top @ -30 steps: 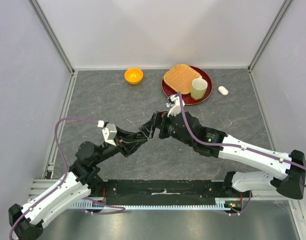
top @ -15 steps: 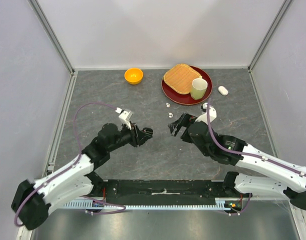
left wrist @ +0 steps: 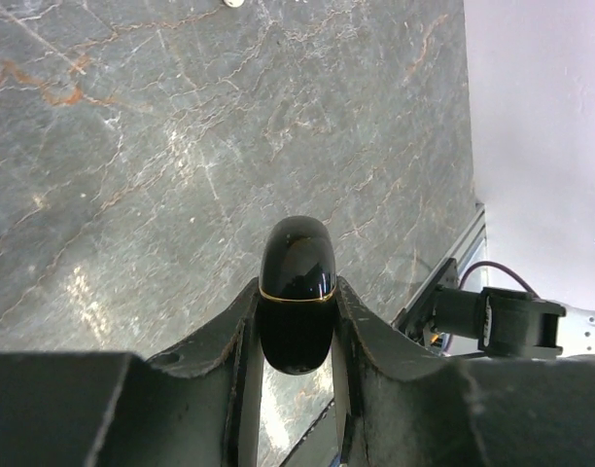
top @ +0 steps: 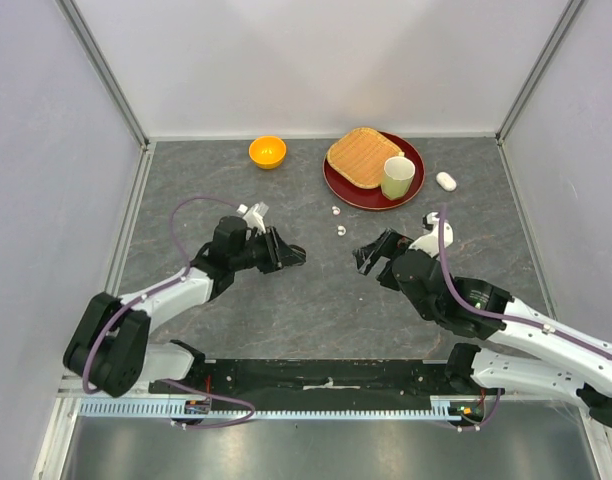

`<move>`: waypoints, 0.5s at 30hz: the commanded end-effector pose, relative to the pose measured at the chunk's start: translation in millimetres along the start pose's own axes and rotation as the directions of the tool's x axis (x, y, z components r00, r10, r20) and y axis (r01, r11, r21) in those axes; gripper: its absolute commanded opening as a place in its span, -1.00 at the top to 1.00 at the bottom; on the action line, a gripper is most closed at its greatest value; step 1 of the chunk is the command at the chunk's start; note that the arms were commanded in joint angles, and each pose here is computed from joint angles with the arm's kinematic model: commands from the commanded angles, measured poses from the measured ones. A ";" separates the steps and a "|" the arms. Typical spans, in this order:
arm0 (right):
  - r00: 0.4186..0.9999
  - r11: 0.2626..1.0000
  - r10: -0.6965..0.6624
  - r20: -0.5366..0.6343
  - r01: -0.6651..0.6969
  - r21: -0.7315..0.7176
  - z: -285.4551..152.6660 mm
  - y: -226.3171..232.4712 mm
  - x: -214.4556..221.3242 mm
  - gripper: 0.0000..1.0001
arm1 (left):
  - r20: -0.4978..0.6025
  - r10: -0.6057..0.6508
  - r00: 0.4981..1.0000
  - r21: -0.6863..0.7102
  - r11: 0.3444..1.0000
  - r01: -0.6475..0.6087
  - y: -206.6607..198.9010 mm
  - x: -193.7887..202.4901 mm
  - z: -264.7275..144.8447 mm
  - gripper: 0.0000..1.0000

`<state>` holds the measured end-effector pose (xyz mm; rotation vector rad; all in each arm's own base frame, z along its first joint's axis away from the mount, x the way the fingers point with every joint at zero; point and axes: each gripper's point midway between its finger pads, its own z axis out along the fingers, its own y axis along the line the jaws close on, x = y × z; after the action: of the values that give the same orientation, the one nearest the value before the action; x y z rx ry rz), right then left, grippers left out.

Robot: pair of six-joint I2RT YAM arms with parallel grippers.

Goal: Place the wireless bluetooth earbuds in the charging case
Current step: Place the charging case at the center of the board.

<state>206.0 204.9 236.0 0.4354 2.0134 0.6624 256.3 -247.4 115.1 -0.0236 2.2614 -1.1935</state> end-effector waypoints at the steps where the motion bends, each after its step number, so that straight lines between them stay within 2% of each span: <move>1: 0.999 1.000 0.005 0.037 -0.006 0.027 -1.4 -10.3 -7.3 -0.96 | -0.039 -0.062 0.997 0.095 0.993 0.065 -21.5 -11.2 13.7 0.95; 15: 0.998 1.000 -0.008 0.067 0.006 0.027 -8.2 -16.1 -18.6 -0.96 | -0.102 -0.228 0.968 -0.072 0.973 0.221 29.6 6.6 49.1 0.85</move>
<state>204.8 189.9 239.9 0.4537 1.9875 0.6446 270.7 -262.6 66.3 -0.1740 2.4444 -1.2336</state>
